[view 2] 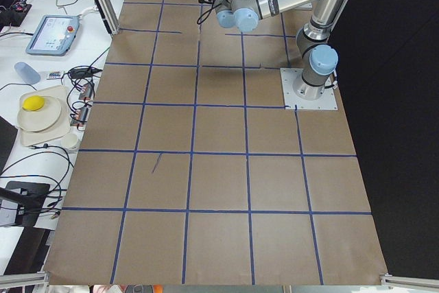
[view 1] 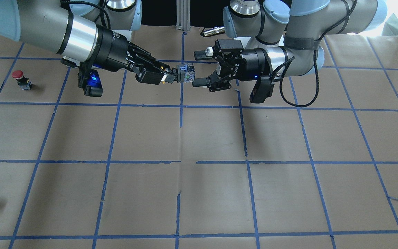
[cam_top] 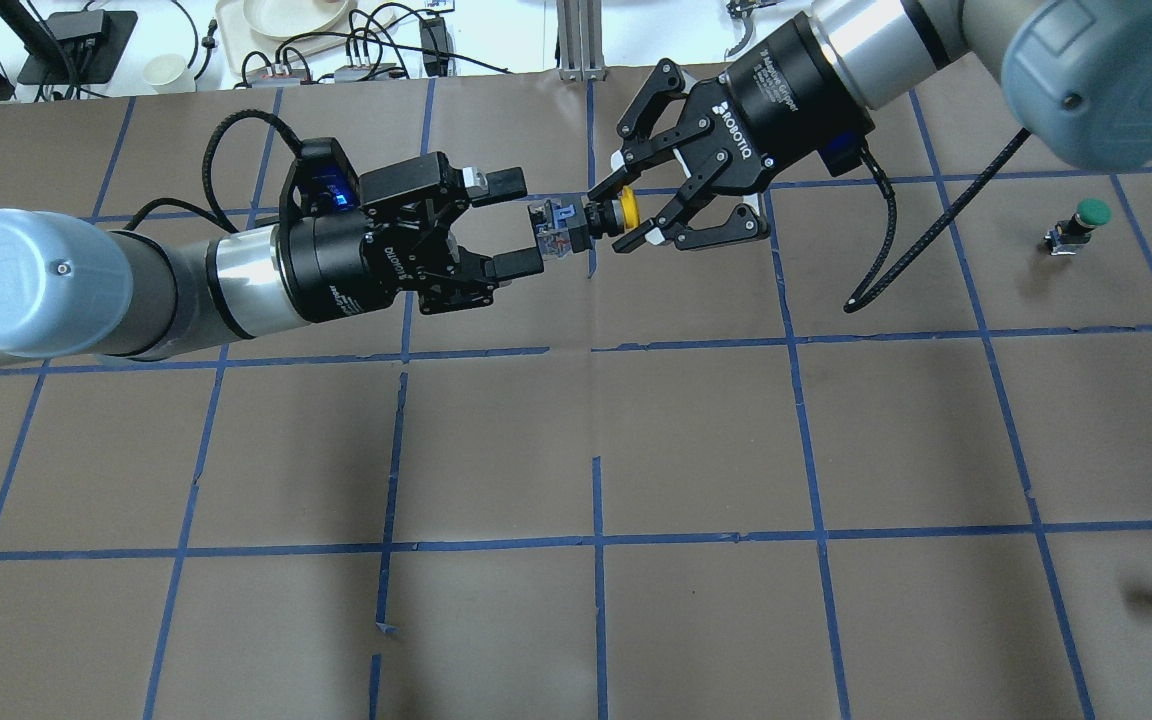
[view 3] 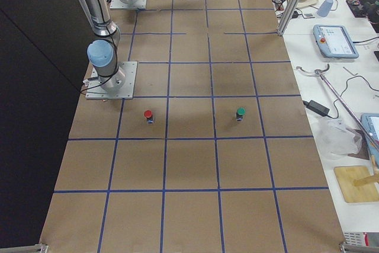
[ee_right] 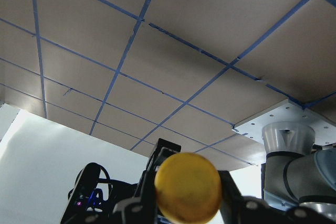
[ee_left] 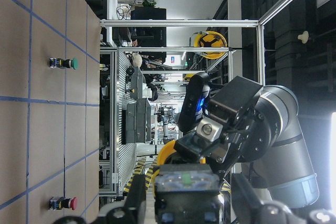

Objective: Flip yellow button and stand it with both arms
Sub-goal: 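Open the left gripper and withdraw it while the right gripper turns the button upright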

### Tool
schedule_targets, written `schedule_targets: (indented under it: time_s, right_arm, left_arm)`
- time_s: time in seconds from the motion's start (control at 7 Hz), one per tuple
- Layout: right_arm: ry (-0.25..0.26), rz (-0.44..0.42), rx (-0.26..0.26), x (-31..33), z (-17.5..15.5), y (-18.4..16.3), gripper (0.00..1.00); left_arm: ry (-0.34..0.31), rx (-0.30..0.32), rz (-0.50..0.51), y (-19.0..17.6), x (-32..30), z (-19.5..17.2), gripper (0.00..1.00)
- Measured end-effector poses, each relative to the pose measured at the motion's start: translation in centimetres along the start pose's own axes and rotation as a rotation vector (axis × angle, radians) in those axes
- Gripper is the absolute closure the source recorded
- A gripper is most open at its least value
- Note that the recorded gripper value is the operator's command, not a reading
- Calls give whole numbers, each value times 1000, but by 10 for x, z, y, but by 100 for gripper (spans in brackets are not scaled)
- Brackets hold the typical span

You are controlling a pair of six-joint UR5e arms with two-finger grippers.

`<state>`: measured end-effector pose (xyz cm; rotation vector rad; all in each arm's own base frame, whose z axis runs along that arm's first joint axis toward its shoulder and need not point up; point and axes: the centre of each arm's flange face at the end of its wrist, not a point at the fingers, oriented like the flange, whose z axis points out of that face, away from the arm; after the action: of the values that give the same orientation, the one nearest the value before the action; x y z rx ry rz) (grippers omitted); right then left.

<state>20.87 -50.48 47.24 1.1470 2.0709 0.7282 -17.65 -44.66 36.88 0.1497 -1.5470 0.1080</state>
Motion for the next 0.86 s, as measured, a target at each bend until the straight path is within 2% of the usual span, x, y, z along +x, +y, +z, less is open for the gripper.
schedule_targets:
  time_s: [0.14, 0.29, 0.43, 0.71, 0.86]
  right_arm:
    - [23, -65, 54, 4, -8, -6, 71]
    - [76, -162, 126, 12, -14, -11, 71]
    - [159, -279, 201, 22, -19, -16, 71]
    - [383, -535, 308, 40, -24, -30, 73]
    - [504, -664, 321, 51, -23, -42, 74]
  left_arm:
    - [-34, -50, -3, -5, 10, -5, 0]
    - [-76, -100, -20, -12, 20, -12, 0]
    - [-121, -140, -35, -20, 28, -18, 0]
    - [-226, -212, -38, -41, 28, -26, 0]
    - [-311, -248, -36, -54, 22, -30, 0]
